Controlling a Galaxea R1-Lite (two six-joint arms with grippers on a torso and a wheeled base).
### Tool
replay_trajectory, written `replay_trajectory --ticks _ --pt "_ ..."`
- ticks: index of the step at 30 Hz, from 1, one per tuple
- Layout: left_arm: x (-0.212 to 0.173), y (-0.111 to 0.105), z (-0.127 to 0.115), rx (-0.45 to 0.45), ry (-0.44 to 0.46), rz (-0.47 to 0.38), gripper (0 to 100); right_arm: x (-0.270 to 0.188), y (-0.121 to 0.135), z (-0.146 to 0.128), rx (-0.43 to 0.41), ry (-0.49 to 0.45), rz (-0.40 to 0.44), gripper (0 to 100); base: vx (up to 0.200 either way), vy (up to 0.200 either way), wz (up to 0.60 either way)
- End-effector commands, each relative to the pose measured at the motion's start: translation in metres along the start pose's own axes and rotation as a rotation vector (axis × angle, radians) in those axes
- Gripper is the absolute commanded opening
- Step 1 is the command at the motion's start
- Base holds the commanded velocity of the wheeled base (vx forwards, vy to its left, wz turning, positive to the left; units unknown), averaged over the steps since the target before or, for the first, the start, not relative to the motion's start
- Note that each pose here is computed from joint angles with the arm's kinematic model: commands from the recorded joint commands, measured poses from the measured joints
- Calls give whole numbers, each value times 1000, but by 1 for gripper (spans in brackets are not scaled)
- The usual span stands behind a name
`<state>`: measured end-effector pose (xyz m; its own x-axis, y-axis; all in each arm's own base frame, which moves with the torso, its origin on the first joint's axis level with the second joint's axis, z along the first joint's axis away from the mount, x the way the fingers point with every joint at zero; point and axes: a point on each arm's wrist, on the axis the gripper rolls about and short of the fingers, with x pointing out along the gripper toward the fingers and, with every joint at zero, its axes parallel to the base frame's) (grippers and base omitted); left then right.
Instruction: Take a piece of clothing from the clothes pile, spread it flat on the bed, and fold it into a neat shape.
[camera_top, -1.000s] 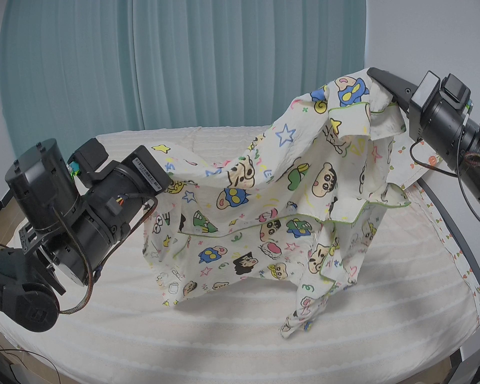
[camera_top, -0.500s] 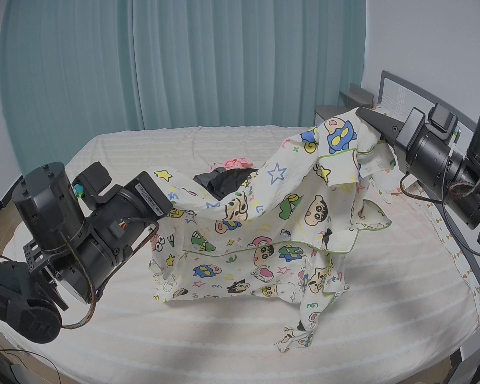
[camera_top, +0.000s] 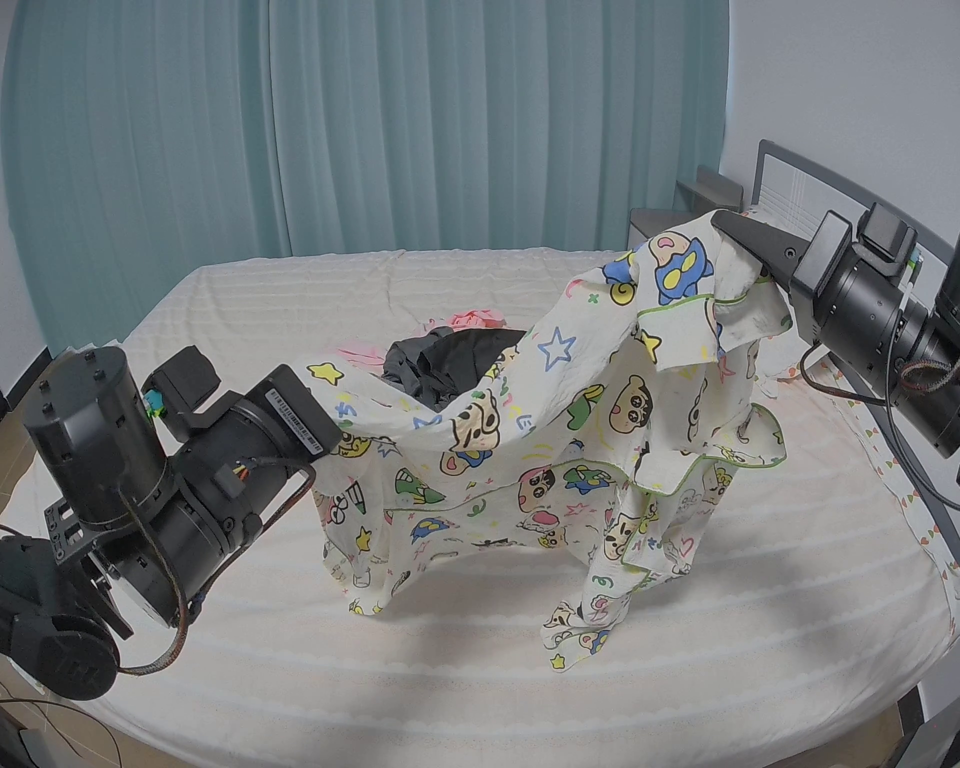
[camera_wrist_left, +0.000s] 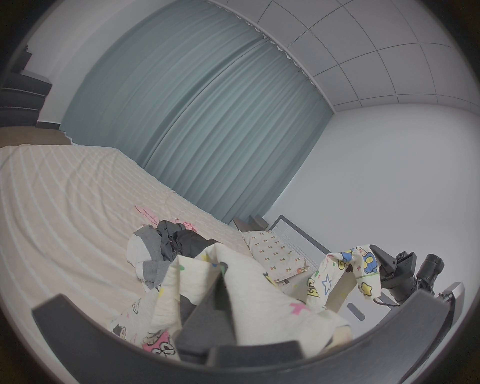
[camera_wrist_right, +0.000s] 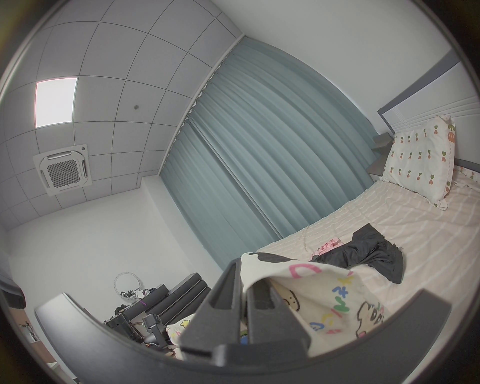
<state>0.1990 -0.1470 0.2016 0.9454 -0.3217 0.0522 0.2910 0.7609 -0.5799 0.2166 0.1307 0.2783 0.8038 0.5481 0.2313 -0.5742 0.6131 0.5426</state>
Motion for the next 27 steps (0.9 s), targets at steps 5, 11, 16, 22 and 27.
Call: replay_trajectory --ticks 5,11,16,22,27 --pt "-13 4 6 -2 -14 0 0 -3 2 1 0 -2 7 0 0 200 0" --pt "-17 5 7 -3 -16 0 0 -2 2 0 0 1 8 0 0 200 0" --pt "-18 5 6 -1 -10 -1 0 -2 2 0 0 4 10 0 0 200 0" --pt "-18 6 6 -2 -9 3 0 0 2 -1 1 9 12 0 0 200 0" --pt "-19 7 6 -3 -11 8 0 0 4 -5 4 21 20 0 0 200 0"
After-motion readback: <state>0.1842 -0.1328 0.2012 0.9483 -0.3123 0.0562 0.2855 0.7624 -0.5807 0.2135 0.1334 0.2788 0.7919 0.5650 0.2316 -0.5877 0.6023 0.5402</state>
